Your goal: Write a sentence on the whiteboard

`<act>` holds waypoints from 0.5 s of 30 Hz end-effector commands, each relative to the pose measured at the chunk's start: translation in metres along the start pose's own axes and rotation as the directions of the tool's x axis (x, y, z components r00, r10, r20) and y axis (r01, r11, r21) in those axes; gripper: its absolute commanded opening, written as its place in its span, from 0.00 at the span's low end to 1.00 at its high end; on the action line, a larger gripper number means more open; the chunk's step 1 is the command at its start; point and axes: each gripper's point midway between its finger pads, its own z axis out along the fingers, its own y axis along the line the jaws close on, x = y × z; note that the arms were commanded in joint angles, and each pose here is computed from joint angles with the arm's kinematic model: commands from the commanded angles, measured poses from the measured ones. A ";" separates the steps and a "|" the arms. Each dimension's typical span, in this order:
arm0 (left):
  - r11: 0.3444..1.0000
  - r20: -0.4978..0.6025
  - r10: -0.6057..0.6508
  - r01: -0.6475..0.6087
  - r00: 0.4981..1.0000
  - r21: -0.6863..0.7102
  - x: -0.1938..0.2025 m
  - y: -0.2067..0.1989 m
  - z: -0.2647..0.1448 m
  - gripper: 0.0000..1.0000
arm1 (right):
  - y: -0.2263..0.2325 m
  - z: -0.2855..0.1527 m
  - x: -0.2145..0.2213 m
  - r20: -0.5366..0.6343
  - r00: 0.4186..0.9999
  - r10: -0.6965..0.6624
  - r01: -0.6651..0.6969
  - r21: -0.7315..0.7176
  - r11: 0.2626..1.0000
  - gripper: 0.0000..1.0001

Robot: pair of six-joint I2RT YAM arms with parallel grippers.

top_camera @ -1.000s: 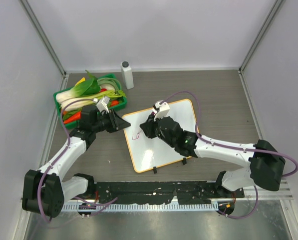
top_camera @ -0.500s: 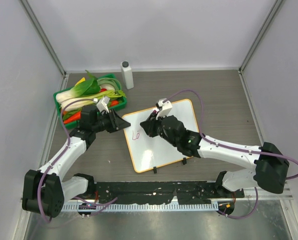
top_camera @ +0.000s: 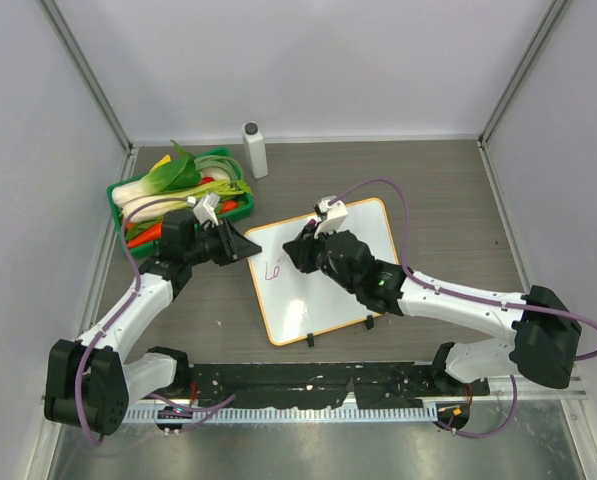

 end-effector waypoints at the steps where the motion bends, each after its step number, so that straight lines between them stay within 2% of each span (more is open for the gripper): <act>1: 0.998 0.014 0.041 -0.040 0.999 -0.038 -0.004 0.008 0.000 0.00 | 0.007 0.000 -0.022 0.056 0.998 0.005 -0.005 -0.004 1.000 0.02; 15: 0.999 0.010 0.037 -0.036 0.999 -0.035 -0.004 0.009 0.002 0.00 | -0.001 0.010 -0.002 0.008 1.000 -0.012 0.012 0.020 1.000 0.01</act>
